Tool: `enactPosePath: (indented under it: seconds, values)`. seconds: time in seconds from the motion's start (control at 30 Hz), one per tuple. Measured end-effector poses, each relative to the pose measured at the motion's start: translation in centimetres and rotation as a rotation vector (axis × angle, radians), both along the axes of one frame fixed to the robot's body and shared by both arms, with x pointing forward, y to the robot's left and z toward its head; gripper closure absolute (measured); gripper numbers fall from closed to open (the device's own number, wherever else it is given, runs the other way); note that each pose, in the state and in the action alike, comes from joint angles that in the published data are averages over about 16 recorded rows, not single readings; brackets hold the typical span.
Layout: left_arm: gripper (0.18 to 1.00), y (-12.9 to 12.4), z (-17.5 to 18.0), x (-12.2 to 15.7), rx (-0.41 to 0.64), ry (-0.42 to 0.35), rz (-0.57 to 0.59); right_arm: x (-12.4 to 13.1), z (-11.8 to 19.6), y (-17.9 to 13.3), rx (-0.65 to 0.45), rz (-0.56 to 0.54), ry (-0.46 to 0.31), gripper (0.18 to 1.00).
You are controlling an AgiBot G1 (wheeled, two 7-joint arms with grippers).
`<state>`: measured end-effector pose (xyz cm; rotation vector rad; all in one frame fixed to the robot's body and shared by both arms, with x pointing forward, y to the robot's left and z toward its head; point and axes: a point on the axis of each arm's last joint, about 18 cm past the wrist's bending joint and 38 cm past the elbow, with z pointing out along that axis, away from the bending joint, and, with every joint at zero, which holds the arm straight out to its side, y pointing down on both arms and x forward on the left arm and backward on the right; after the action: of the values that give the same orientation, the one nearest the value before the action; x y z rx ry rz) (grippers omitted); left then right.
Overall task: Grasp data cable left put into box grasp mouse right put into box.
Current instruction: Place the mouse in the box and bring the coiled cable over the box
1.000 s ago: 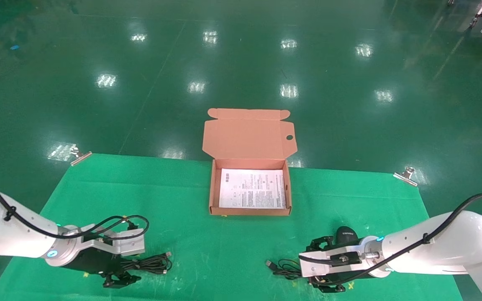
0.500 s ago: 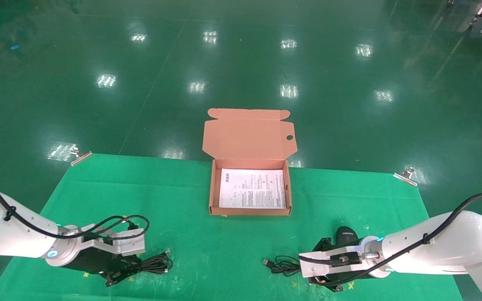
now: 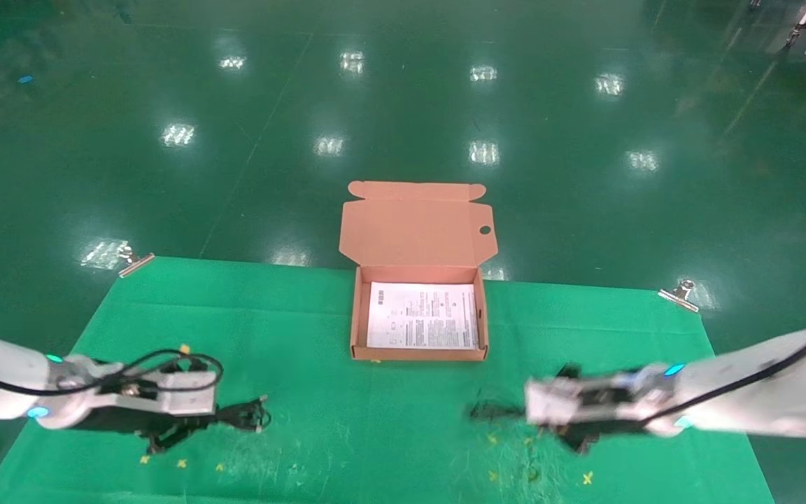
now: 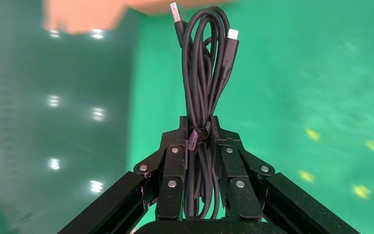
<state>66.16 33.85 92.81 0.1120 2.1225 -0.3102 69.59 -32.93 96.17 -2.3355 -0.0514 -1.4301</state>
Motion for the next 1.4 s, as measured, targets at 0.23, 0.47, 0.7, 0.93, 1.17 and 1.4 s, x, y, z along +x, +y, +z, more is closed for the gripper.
enactPosePath:
  seconds: [0.23,0.47,0.7,0.93,1.17,1.4]
  values:
    - [0.921,-2.3,4.7,-0.5,-0.017,-0.155,-0.013,-0.3,7.6,1.7,0.067,0.031,-0.179,0.959]
    - [0.922,-4.7,9.2,-0.1,-0.047,-0.283,-0.008,0.1,13.2,5.5,0.112,0.101,-0.300,0.959]
    - [0.922,-6.8,12.8,0.6,-0.058,-0.388,0.002,0.8,16.7,9.1,0.139,0.167,-0.366,0.960]
    - [0.922,-8.1,15.1,0.8,-0.055,-0.464,0.012,1.2,18.5,11.7,0.147,0.217,-0.396,0.960]
    - [0.923,-8.4,16.0,0.7,-0.043,-0.502,0.018,1.2,19.2,12.8,0.148,0.245,-0.405,0.961]
    - [0.923,-7.9,15.4,0.9,-0.025,-0.494,0.027,1.4,18.8,13.3,0.148,0.256,-0.394,0.961]
